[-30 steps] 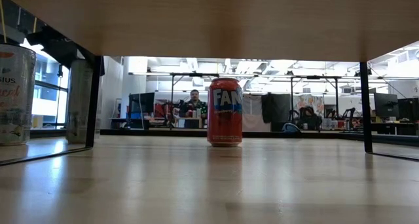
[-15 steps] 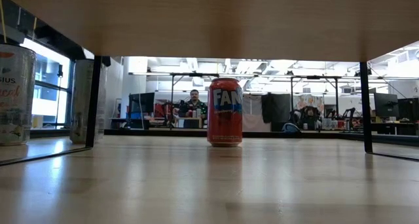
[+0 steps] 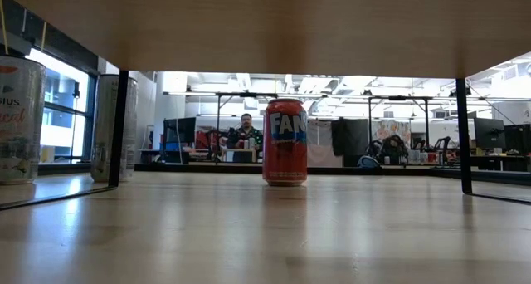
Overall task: Place canned beverage on shelf
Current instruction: Put the top red soda can on the shelf
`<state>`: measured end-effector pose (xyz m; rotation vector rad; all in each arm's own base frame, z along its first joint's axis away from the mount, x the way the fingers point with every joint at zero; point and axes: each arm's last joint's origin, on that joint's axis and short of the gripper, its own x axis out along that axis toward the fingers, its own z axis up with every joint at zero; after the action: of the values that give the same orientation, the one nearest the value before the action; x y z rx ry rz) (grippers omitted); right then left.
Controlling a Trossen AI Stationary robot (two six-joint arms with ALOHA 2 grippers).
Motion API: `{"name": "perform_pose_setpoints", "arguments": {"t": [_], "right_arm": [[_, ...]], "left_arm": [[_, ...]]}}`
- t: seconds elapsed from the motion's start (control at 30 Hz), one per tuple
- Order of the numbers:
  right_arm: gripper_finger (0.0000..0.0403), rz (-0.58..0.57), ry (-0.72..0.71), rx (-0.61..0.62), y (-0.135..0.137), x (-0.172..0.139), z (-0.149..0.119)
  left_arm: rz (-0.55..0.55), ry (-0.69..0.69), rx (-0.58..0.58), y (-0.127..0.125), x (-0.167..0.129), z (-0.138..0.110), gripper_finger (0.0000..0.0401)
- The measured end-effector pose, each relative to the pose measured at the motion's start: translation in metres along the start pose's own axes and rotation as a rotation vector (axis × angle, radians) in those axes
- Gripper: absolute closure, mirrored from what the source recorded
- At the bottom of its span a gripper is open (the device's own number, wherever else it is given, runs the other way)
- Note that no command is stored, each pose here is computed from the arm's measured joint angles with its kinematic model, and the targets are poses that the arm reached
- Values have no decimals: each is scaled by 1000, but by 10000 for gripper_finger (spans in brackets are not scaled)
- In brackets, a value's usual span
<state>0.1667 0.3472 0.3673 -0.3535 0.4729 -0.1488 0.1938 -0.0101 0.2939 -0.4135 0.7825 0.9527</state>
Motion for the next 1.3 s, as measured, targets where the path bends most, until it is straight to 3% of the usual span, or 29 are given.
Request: {"name": "perform_pose_setpoints", "arguments": {"t": [0.13,0.3,0.43,0.53,0.63,0.93,1.3], "right_arm": [[172,-26,-30,-15,-1,0,1],[172,-40,-70,-1,-16,-7,9],[172,-50,-104,42,-33,-15,16],[172,-44,-121,80,-44,-21,22],[172,-70,-159,115,-55,-24,27],[172,-188,-214,192,-105,-22,42],[172,-276,-191,331,-200,-26,50]], "left_arm": [[-119,-51,86,-8,-6,21,100],[-391,-133,196,-24,-7,45,100],[-455,-237,255,-29,-4,60,100],[-497,-310,244,-29,-5,71,100],[-578,-295,191,-24,-1,82,100],[-614,-251,199,-22,11,110,100],[-626,-198,306,-65,44,133,100]]}}
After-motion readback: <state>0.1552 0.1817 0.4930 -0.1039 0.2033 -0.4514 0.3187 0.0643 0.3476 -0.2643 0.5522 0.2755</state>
